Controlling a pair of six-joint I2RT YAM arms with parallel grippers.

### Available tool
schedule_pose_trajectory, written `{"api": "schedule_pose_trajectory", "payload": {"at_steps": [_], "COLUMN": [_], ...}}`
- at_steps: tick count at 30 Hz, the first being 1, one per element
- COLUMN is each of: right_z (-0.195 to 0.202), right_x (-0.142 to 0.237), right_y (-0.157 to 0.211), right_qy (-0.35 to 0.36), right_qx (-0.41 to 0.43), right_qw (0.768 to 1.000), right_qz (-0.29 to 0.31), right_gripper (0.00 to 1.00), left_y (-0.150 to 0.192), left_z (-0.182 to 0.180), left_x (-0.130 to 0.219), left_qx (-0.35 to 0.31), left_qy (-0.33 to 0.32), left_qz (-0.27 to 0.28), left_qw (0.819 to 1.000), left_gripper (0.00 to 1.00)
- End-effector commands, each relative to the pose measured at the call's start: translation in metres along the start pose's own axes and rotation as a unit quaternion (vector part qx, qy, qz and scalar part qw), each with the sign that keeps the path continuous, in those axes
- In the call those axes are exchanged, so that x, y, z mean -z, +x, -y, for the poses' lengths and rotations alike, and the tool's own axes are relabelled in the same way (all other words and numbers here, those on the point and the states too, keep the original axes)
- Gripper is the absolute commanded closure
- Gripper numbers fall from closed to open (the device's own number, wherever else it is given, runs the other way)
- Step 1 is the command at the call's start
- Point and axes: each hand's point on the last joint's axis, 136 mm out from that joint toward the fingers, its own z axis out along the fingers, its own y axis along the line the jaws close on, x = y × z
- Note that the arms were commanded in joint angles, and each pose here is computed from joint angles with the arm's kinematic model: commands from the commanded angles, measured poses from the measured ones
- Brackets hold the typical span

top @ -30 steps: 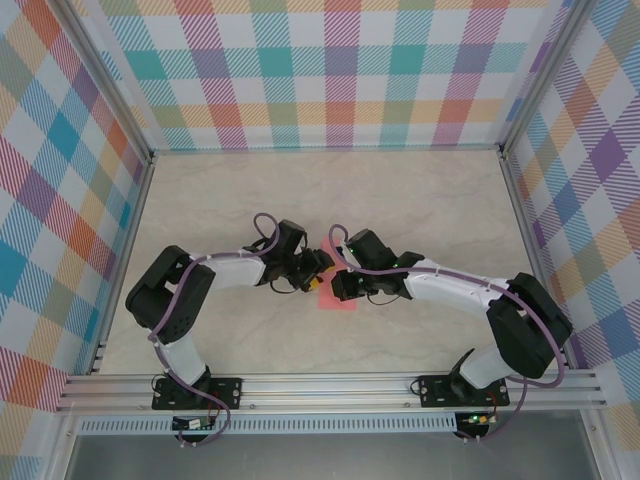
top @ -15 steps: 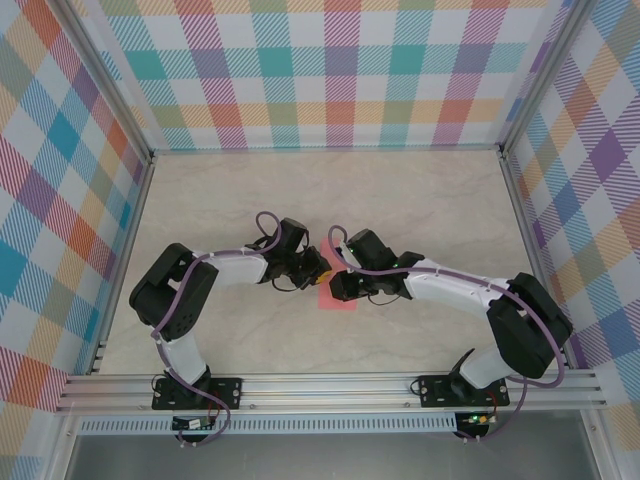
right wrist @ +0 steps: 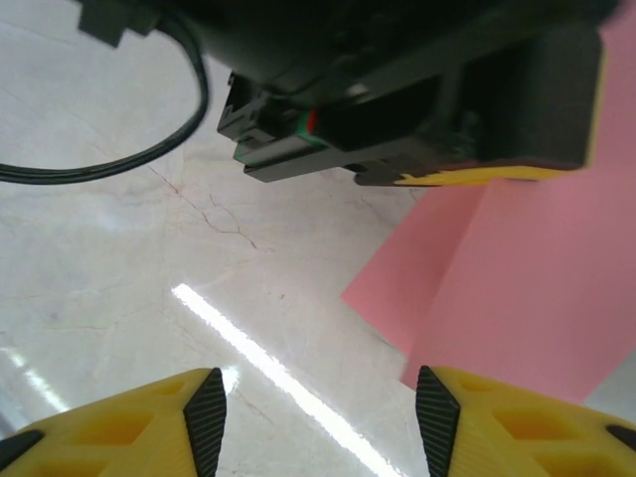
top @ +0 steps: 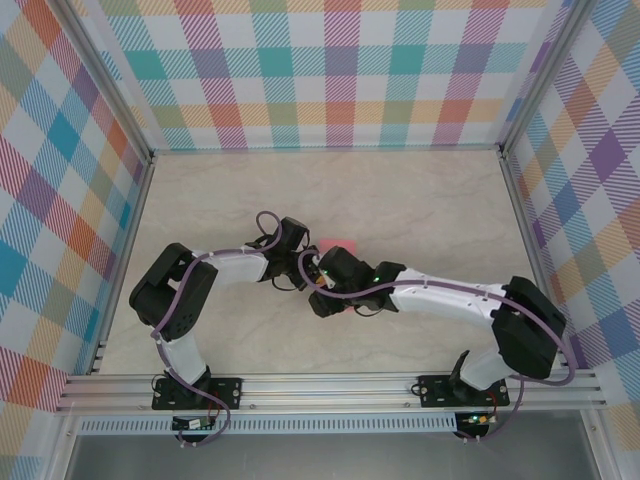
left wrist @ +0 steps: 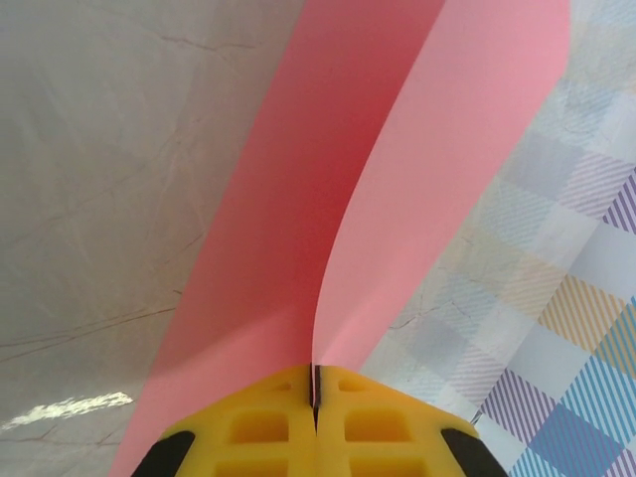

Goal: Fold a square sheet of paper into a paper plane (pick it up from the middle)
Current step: Fold the triangle a second time at the center of the table.

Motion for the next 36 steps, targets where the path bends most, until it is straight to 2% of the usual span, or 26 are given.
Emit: {"api": "schedule_pose_trajectory", "payload": {"at_steps": [1, 10, 13, 16, 24, 26, 28, 30, 32, 34, 36], "right_z": [0.021, 0.024, 0.025, 0.027, 0.032, 0.032, 0.034, 0.036, 0.036, 0.035, 0.036], "right_x": [-0.004, -0.016, -0.016, -0.016, -0.008, -0.006, -0.007, -0.007, -0.006, -0.004, -0.003], "right_y": [0.0, 0.004, 0.002, 0.0, -0.006, -0.006, -0.005, -0.004, -0.005, -0.006, -0.006], "right_qy": [0.094, 0.105, 0.11, 0.118, 0.13, 0.128, 0.122, 0.112, 0.089, 0.059, 0.03], "right_qx": [0.028, 0.024, 0.021, 0.019, 0.01, 0.009, 0.001, -0.01, -0.024, -0.039, -0.053], "right_qw": [0.995, 0.994, 0.994, 0.993, 0.991, 0.992, 0.992, 0.994, 0.996, 0.997, 0.998], "right_qz": [0.002, -0.003, 0.0, 0.002, 0.016, 0.017, 0.014, 0.013, 0.016, 0.015, 0.01], "right_gripper": [0.44, 0.47, 0.55, 0.67, 0.86, 0.9, 0.92, 0.94, 0.94, 0.94, 0.94], "left_y": [0.004, 0.004, 0.005, 0.005, 0.005, 0.003, 0.002, 0.001, 0.0, -0.002, -0.005], "left_z": [0.007, 0.006, 0.005, 0.004, 0.006, 0.003, 0.002, 0.001, -0.001, -0.004, -0.008], "left_x": [0.003, 0.002, 0.002, 0.002, 0.005, 0.008, 0.01, 0.014, 0.02, 0.028, 0.038], "left_qx": [-0.012, -0.012, -0.012, -0.012, -0.014, -0.015, -0.017, -0.022, -0.026, -0.031, -0.035], "left_qy": [0.0, -0.001, -0.002, -0.002, -0.002, -0.01, -0.017, -0.025, -0.035, -0.048, -0.066], "left_qz": [-0.006, -0.007, -0.008, -0.009, -0.005, 0.003, 0.007, 0.013, 0.022, 0.037, 0.058], "left_qw": [1.0, 1.0, 1.0, 1.0, 1.0, 1.0, 1.0, 0.999, 0.999, 0.998, 0.996], "left_gripper": [0.97, 0.97, 0.97, 0.97, 0.95, 0.89, 0.88, 0.76, 0.72, 0.58, 0.54]}}
